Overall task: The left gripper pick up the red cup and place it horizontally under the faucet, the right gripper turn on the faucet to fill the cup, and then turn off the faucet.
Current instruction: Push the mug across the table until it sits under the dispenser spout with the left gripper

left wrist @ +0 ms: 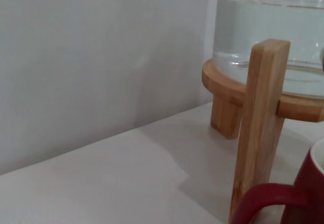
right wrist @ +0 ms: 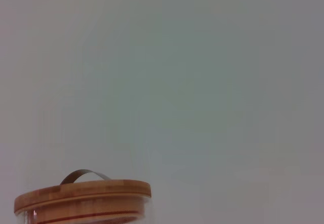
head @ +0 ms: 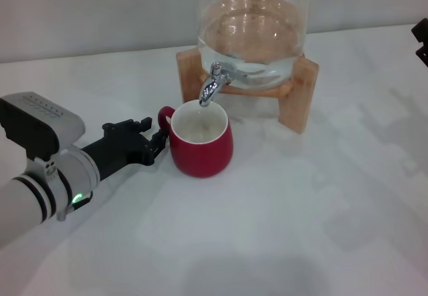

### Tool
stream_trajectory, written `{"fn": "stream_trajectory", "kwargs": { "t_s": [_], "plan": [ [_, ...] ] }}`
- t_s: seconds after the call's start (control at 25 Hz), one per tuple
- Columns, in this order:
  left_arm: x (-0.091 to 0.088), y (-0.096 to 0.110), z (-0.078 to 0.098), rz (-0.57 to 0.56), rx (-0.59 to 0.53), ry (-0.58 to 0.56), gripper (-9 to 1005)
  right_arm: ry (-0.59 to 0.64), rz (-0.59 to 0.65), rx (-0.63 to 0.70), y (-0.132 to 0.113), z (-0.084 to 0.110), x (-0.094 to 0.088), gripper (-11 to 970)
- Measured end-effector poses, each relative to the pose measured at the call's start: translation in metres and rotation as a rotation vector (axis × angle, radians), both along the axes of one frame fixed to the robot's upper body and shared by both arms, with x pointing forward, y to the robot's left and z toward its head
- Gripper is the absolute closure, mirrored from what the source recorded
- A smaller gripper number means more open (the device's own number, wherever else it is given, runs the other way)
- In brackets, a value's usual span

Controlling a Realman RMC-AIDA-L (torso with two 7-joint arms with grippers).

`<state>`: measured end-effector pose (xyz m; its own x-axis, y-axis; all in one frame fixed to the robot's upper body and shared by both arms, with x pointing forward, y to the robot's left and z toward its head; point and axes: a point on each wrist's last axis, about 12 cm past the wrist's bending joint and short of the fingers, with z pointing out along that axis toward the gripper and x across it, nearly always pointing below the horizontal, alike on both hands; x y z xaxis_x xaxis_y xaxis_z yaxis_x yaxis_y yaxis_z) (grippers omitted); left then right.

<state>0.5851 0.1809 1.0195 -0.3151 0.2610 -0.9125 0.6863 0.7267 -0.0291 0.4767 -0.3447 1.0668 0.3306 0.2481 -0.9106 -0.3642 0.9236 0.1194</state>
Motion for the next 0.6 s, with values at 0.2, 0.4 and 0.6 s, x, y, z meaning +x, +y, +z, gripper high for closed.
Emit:
{"fn": "stream_trajectory", "kwargs": {
  "t_s": [0.2,0.4,0.6],
  "plan": [
    [0.0002,0.0004,0.0001,0.000,0.001,-0.002,596,0.002,0.004,0.005,0.0003,-0.0001,-0.0001,105],
    [0.0001,0.0008,0.0000,-0.010,0.021,-0.022,496,0.002,0.007,0.005,0.0007,0.0000,0.0002,105],
    [0.0005,0.0006,0.0004,-0.011,0.029,-0.038,451,0.003,0.006,0.005,0.0006,-0.0001,0.0005,104]
  ]
}}
